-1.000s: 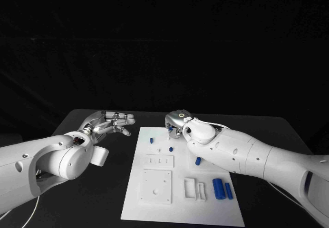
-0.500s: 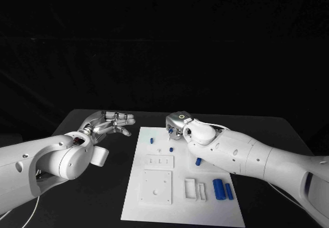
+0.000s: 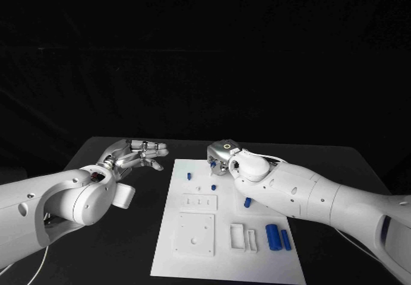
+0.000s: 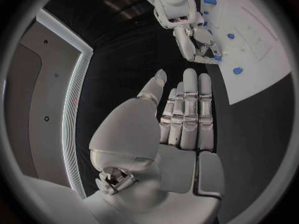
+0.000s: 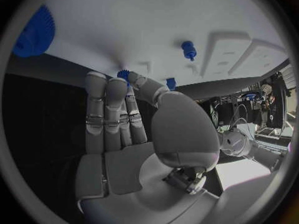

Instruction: Assemble the parts on the task board

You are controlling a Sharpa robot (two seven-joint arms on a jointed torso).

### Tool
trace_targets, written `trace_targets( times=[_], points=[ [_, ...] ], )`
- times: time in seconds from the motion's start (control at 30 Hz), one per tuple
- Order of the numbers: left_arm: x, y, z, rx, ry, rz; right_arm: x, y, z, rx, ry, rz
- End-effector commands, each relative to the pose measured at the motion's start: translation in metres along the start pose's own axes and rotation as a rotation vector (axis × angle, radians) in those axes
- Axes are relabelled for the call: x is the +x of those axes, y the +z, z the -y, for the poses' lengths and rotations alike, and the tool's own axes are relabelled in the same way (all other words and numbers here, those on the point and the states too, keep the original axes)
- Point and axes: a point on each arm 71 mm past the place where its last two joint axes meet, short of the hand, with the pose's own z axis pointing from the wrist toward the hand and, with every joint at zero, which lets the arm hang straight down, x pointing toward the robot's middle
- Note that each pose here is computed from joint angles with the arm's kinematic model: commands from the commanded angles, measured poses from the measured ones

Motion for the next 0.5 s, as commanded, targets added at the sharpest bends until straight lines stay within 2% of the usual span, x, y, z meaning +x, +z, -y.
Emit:
trace_targets(
  times=[0.03,0.3,0.5],
  points=[
    [0.0017,0.0007,0.0022,0.011,0.001,-0.012,0.005,-0.001,0.001,-0.001,0.006,-0.017],
    [0.0005,0.0009,0.0022,0.01,0.002,-0.006,0.003,-0.002,0.004,0.003,0.034,0.016],
    [-0.0016,0.001,0.0019,0.009,0.004,-0.001,-0.001,-0.01,0.012,0.013,0.051,0.034]
  ],
)
